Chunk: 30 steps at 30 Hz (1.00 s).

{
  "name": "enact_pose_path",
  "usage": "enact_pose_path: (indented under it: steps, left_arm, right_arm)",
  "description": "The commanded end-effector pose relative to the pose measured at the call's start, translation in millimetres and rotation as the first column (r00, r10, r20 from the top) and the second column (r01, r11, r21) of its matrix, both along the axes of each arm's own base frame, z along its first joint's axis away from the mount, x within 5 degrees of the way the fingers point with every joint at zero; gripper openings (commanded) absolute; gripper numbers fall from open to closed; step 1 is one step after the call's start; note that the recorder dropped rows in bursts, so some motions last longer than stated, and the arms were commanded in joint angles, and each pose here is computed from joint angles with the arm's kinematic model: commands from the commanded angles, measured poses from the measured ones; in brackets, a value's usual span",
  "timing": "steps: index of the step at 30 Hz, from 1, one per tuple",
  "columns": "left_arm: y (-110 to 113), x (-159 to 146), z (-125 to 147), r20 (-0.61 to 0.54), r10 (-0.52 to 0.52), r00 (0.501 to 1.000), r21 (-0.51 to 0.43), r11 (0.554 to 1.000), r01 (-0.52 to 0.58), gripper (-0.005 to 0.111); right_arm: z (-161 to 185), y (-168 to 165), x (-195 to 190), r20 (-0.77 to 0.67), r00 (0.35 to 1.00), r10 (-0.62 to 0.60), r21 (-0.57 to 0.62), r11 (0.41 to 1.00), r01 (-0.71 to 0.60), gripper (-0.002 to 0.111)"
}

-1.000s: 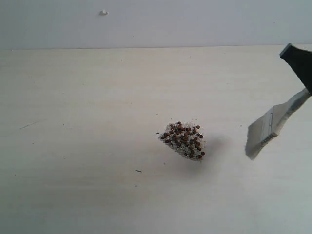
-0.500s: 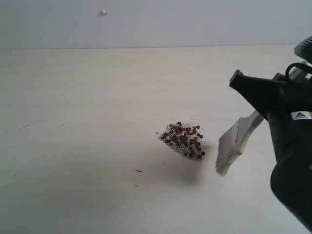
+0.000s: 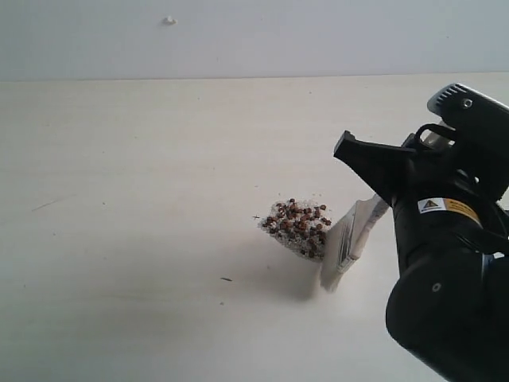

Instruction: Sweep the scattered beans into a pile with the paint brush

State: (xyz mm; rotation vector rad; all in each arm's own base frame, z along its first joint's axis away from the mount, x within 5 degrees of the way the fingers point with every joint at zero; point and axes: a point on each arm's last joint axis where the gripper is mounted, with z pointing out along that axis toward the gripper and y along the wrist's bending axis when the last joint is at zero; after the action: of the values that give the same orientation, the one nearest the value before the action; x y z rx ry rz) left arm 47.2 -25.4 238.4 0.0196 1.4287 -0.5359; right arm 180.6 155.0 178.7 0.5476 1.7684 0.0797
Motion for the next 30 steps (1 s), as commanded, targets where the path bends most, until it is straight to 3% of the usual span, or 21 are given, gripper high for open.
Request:
enact_pose_path:
  steps: [1, 12, 16, 20, 23, 27, 30]
  left_arm:
    - [0, 0, -1, 0.001, 0.001, 1.0, 0.001, 1.0, -0.001, 0.0]
    - [0, 0, -1, 0.001, 0.001, 1.0, 0.001, 1.0, -0.001, 0.0]
    - [0, 0, -1, 0.001, 0.001, 1.0, 0.001, 1.0, -0.001, 0.0]
    - [0, 0, -1, 0.001, 0.001, 1.0, 0.001, 1.0, -0.001, 0.0]
    - [0, 0, -1, 0.001, 0.001, 1.0, 0.001, 1.0, -0.001, 0.0]
    - [0, 0, -1, 0.001, 0.001, 1.0, 0.001, 1.0, -0.001, 0.0]
    - [0, 0, -1, 0.001, 0.001, 1.0, 0.001, 1.0, -0.001, 0.0]
  right_arm:
    - [2, 6, 9, 0.03, 0.999, -0.016, 0.001, 1.0, 0.016, 0.0]
    - [7, 1, 13, 0.035, 0.997, -0.076, 0.056, 0.996, 0.074, 0.0]
    - [12, 1, 13, 0.025, 0.999, -0.031, -0.041, 0.999, 0.032, 0.0]
    - [12, 0, 13, 0.018, 0.999, -0.042, -0.037, 0.998, 0.043, 0.0]
    - [11, -1, 12, -0.014, 0.999, -0.042, -0.102, 0.994, 0.04, 0.0]
    - [4, -8, 7, -0.043, 0.982, -0.183, 0.076, 0.98, 0.186, 0.0]
    - [3, -9, 6, -0.052, 0.976, -0.211, 0.103, 0.971, 0.215, 0.0]
